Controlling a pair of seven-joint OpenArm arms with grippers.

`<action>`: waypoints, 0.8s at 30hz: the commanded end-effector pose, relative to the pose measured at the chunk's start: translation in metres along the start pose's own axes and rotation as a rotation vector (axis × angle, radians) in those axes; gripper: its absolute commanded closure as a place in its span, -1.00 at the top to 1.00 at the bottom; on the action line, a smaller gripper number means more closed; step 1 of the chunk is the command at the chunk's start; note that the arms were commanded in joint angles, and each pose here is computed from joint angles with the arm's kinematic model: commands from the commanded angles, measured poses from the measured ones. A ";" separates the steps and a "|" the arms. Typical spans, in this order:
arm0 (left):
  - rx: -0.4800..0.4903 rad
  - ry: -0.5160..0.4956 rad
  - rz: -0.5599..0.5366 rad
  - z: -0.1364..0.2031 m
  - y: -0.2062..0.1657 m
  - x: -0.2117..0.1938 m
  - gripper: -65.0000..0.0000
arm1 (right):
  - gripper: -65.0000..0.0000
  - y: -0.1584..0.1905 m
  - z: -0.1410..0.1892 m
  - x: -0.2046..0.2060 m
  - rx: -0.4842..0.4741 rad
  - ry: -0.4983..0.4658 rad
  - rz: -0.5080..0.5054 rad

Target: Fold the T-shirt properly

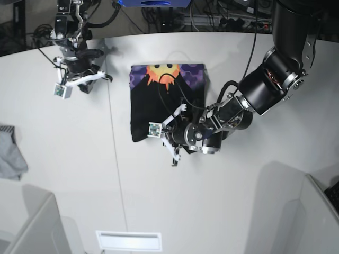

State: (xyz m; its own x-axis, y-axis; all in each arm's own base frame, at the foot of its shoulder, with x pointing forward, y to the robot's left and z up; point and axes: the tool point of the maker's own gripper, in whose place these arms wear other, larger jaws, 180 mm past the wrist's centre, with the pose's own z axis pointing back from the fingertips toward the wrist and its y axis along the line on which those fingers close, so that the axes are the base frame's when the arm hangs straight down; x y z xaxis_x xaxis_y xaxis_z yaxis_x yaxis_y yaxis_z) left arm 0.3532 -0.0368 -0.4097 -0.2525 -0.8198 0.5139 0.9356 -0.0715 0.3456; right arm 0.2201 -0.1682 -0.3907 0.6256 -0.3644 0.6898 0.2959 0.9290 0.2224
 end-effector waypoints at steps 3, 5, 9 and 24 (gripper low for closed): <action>0.062 -0.026 -0.028 0.009 0.032 0.016 -0.53 | -1.00 0.001 0.002 0.010 0.004 -0.038 0.001; 0.076 -0.030 -0.039 0.013 0.041 0.020 -0.13 | -1.00 0.002 0.002 0.009 0.007 -0.036 0.002; 0.112 -0.037 -0.052 0.022 0.060 0.026 0.34 | -1.00 0.003 0.002 0.008 0.009 -0.035 0.003; 0.630 -0.113 0.278 0.162 0.142 0.008 -0.46 | -1.00 0.006 0.008 0.018 0.063 -0.113 0.114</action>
State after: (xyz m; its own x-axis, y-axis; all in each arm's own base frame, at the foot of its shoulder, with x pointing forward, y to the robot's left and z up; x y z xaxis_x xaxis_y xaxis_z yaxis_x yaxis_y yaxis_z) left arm 0.4372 0.0445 -0.2525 -0.0305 -0.7156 0.6978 0.6807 0.4964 0.5388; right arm 0.2245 -0.1734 -0.3797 0.5890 -0.2557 0.7666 0.2032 0.9650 0.1657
